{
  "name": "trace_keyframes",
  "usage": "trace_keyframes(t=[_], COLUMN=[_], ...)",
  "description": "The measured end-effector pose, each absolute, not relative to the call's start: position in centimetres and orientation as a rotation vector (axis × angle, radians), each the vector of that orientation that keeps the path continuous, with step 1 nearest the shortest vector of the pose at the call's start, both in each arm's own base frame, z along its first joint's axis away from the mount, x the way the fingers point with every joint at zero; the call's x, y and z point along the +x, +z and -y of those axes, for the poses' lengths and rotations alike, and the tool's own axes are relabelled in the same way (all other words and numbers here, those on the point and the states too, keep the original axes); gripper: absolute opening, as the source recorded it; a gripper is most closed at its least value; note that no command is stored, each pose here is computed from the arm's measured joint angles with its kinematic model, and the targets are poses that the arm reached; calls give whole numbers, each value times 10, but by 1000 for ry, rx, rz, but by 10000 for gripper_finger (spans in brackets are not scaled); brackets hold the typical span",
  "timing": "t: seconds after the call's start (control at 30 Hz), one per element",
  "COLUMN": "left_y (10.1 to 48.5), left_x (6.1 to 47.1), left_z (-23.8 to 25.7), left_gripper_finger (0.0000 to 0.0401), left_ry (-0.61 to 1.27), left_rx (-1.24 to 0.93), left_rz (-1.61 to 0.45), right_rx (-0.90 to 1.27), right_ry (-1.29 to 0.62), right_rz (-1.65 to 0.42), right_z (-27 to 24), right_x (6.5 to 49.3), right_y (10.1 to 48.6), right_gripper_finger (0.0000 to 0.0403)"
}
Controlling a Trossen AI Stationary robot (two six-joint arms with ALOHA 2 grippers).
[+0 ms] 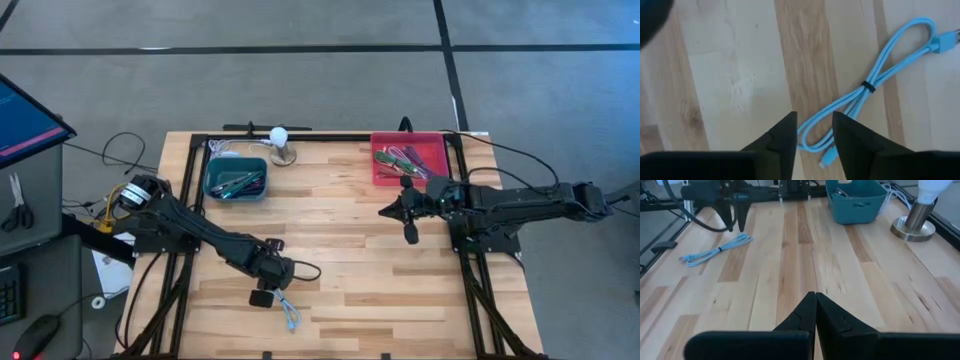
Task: Pick & Place USB Port
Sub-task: Put the plain light blue charger cable into the pink bin
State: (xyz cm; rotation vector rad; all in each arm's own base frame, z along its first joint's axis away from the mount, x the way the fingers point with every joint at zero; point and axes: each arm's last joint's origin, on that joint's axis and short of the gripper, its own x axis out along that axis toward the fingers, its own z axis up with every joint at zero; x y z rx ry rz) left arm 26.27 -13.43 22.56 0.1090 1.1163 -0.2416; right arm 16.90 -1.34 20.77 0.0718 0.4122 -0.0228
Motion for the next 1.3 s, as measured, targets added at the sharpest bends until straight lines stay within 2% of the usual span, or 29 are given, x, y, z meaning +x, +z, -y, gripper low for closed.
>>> trace_keyframes(t=[0.3, 0.47, 1.07, 1.3], left_y=[211, 194, 168, 161], left_x=[268, 273, 272, 267], left_z=[137, 140, 140, 136], left_gripper_finger=[171, 177, 133, 98], left_ry=[-213, -204, -212, -209], left_rx=[100, 125, 115, 107], left_rz=[-1163, -1222, -1231, -1216], right_rx=[67, 67, 67, 67], right_ry=[-22, -21, -21, -21], right_rz=[-384, -377, -378, -379], right_z=[14, 14, 14, 14], right_x=[171, 171, 171, 171], right_y=[210, 210, 210, 210], right_gripper_finger=[0, 0, 0, 0])
